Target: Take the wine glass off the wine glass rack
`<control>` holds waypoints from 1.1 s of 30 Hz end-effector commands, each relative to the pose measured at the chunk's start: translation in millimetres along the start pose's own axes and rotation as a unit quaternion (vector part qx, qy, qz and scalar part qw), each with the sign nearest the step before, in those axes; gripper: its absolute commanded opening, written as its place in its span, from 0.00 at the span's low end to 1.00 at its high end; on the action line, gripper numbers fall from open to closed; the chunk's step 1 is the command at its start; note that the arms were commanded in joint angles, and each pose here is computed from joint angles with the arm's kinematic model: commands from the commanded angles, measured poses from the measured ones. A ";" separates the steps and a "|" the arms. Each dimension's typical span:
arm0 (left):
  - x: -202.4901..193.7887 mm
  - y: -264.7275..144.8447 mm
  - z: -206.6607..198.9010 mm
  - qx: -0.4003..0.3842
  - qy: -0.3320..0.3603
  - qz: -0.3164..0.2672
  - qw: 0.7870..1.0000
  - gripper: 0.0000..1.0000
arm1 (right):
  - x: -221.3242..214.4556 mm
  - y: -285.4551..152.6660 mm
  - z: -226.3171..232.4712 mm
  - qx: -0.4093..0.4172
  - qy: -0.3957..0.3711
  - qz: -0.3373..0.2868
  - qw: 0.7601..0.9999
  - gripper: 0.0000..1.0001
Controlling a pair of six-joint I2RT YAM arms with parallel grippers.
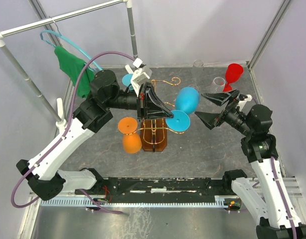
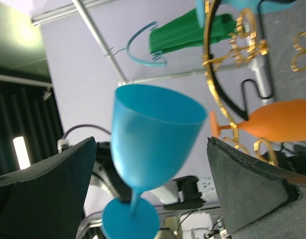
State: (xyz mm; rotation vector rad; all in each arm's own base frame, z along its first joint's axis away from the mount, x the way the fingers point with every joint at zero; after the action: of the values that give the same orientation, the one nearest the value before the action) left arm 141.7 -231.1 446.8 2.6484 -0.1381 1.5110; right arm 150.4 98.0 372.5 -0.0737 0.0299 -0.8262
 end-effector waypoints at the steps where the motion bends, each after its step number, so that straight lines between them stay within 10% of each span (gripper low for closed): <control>1: 5.3 2.7 0.0 -0.030 0.050 0.008 0.998 0.03 | -6.7 -8.3 38.0 0.090 0.008 0.037 0.995 1.00; 21: 12.3 19.7 4.5 -0.078 0.049 0.013 0.996 0.03 | -7.3 18.4 37.6 0.078 0.025 0.070 0.994 1.00; 33: 11.9 12.8 -10.0 -0.086 0.055 0.010 0.995 0.11 | -5.1 20.1 30.7 0.076 0.017 0.044 0.996 0.77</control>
State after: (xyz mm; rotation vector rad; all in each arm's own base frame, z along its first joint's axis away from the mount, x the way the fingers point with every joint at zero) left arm 154.6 -254.8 438.2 2.5338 -0.2721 1.5375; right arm 168.1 118.5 387.0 0.0386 0.0965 -0.7094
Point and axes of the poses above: each gripper's point midway between its finger pads, its own y axis out along the fingers, its own z axis along the line the jaws close on, x = y × z, the point moved 10 cm from there along -y, back along the fingers, and after that the axes turned 13 degrees about -y, right-handed, at the moved point
